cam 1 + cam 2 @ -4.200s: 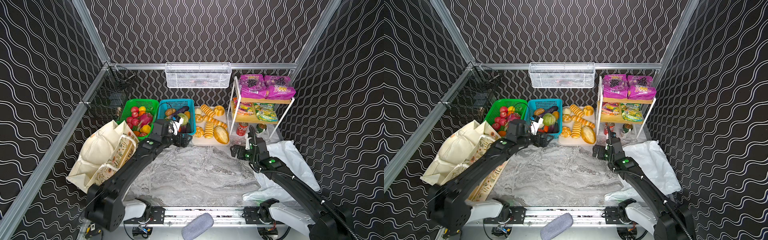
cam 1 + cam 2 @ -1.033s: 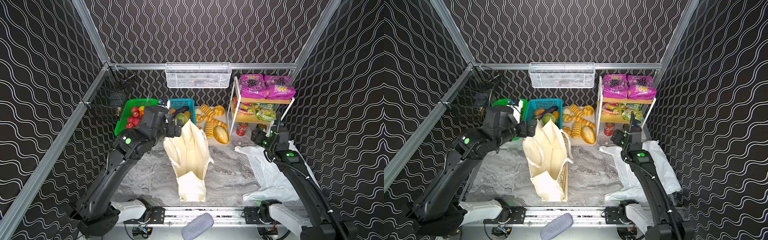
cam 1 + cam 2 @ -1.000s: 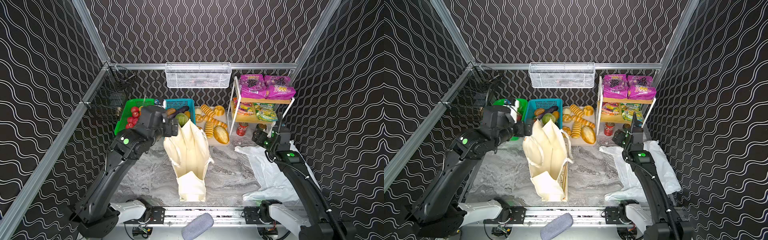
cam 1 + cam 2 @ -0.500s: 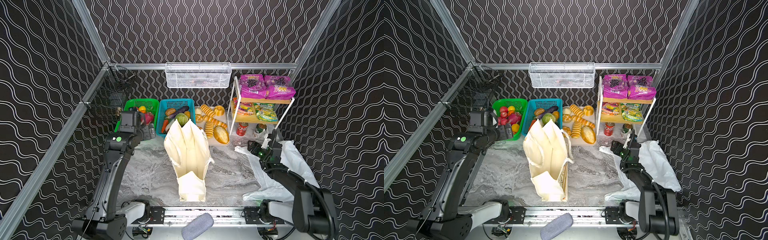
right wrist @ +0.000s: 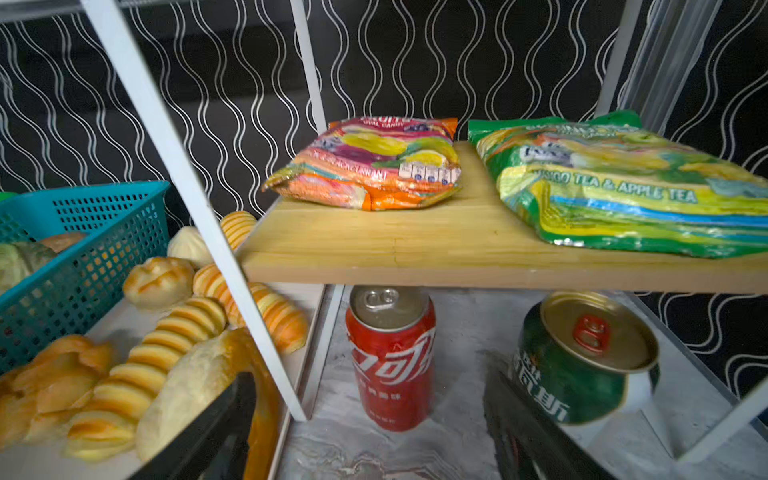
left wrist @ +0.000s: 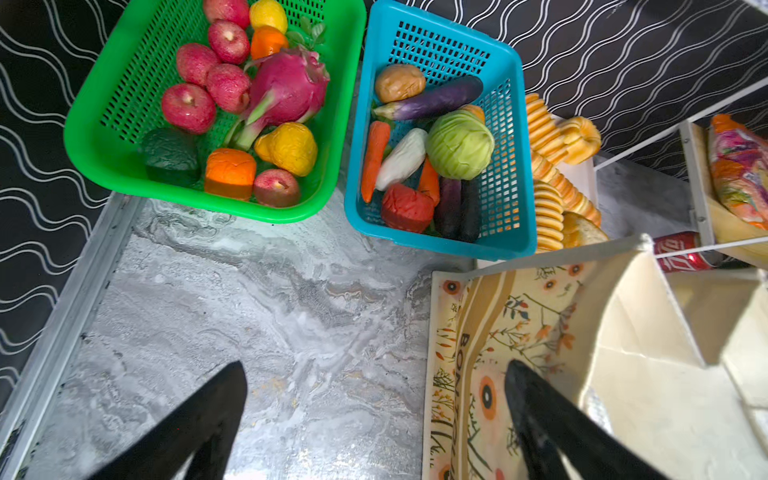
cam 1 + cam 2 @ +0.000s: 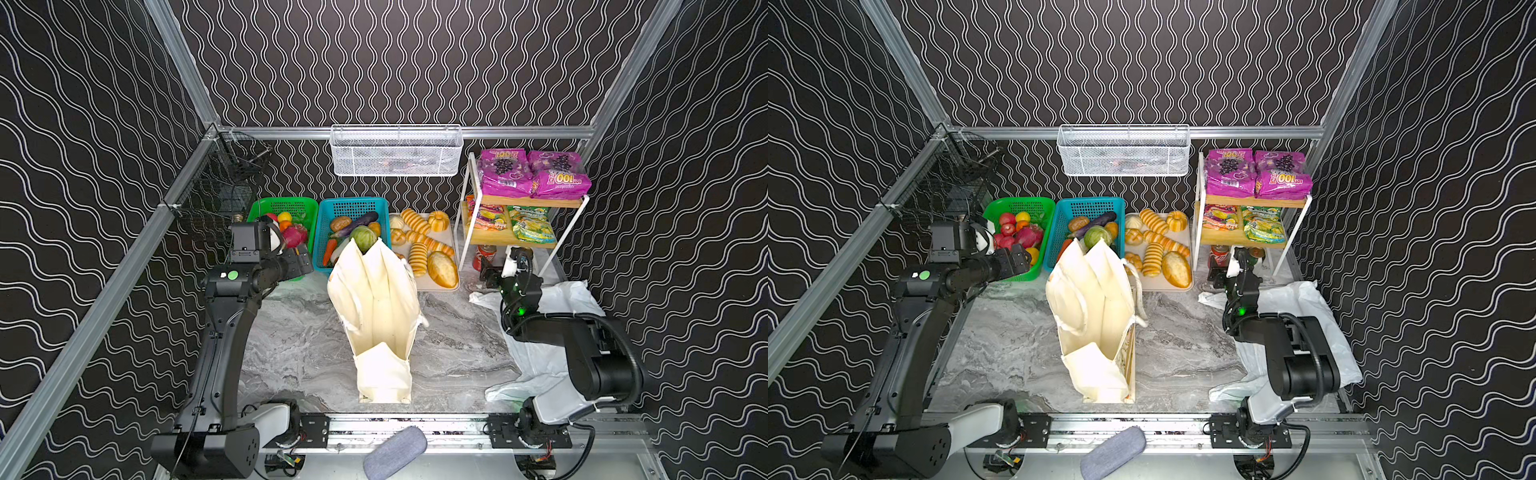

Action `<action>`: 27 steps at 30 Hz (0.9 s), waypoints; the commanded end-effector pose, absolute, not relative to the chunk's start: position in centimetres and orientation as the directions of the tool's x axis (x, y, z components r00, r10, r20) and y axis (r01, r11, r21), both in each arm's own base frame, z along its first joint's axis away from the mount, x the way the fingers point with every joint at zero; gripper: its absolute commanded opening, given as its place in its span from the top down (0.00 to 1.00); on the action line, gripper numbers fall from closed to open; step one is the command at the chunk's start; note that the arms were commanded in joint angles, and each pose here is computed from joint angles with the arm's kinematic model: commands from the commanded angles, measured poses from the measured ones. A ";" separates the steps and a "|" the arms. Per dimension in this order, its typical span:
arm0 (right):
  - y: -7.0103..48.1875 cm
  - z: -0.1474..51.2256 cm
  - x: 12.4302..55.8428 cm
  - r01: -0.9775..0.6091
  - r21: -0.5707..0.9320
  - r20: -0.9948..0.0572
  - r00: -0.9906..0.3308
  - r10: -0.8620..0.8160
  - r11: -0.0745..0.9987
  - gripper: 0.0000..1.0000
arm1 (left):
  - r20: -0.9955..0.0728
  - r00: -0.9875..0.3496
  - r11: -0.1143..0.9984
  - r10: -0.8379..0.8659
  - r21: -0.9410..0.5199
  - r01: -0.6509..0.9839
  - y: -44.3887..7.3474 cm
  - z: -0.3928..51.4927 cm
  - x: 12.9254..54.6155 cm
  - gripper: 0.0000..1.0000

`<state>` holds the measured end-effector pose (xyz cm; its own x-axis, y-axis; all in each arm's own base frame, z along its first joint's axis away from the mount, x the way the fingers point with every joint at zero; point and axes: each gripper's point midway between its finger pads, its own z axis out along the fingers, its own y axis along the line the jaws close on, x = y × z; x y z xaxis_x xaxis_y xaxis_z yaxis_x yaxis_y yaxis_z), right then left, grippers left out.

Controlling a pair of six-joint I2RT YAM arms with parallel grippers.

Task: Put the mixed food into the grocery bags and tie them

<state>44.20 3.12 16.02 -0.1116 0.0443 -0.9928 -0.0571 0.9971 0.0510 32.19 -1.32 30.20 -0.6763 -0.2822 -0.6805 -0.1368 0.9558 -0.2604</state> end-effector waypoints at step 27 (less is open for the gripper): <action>3.3 14.6 47.8 0.143 0.397 -0.917 0.005 0.400 0.907 0.15 | -0.706 -0.652 0.953 -0.276 -0.288 -0.093 -2.0 31.5 33.1 0.01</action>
<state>47.20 3.72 13.32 -0.0698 0.3457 -0.9358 0.1321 0.9330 0.3348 32.97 -1.71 31.34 -0.6526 -0.2801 -0.7040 -0.1086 0.9541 -0.2790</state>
